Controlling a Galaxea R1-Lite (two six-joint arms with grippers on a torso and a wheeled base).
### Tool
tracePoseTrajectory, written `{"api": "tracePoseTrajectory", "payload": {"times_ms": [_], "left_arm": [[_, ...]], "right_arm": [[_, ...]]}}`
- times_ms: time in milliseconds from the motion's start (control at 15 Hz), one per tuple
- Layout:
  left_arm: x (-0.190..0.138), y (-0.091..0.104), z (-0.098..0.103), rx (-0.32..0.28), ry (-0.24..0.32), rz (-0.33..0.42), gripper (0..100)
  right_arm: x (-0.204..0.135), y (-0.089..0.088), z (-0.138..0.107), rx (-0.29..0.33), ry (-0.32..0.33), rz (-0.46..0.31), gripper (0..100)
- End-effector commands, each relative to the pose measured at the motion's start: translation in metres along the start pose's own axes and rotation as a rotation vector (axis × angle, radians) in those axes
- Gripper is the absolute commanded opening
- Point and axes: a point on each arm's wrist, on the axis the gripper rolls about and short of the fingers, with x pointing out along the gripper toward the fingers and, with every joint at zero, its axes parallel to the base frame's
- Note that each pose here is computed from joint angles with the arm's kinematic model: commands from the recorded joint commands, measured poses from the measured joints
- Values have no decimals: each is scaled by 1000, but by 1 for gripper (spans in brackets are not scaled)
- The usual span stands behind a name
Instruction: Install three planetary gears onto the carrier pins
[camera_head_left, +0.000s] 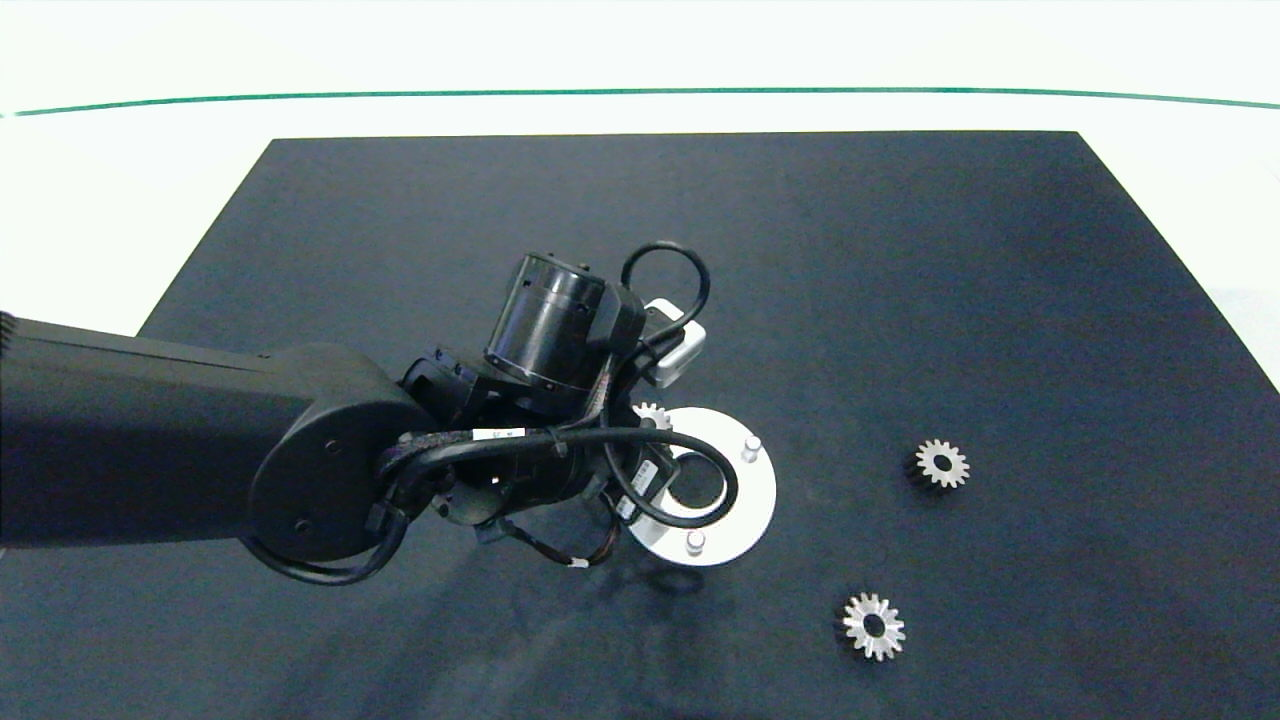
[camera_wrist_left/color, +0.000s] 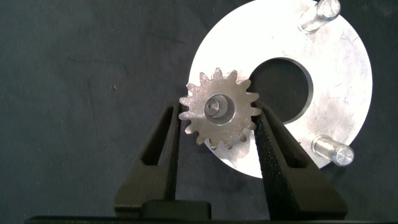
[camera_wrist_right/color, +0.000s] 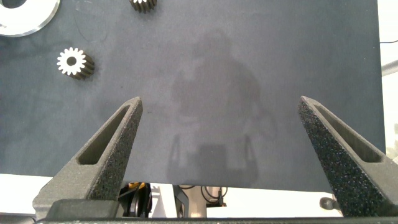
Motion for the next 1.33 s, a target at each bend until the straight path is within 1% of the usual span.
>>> {"api": "tracePoseTrajectory", "payload": {"times_ms": [67,400,867,1200,1333], "left_arm": [[0,-1,-1,4,4,-1,1],[6,-2,-1,7,12,-3,1],[5,0,3,5,-4,1,1],[5,0,4,5,-6,1,1],[5,3,3,5,-2,8,1]], "right_arm": [[0,0,0,-1,2,1,100],[0,0,0,-1,2,1,100],[0,0,-1,-1,5,2,100],[0,0,-1,-1,5,2,100],[1,0,-1,1,7,2,100]]}}
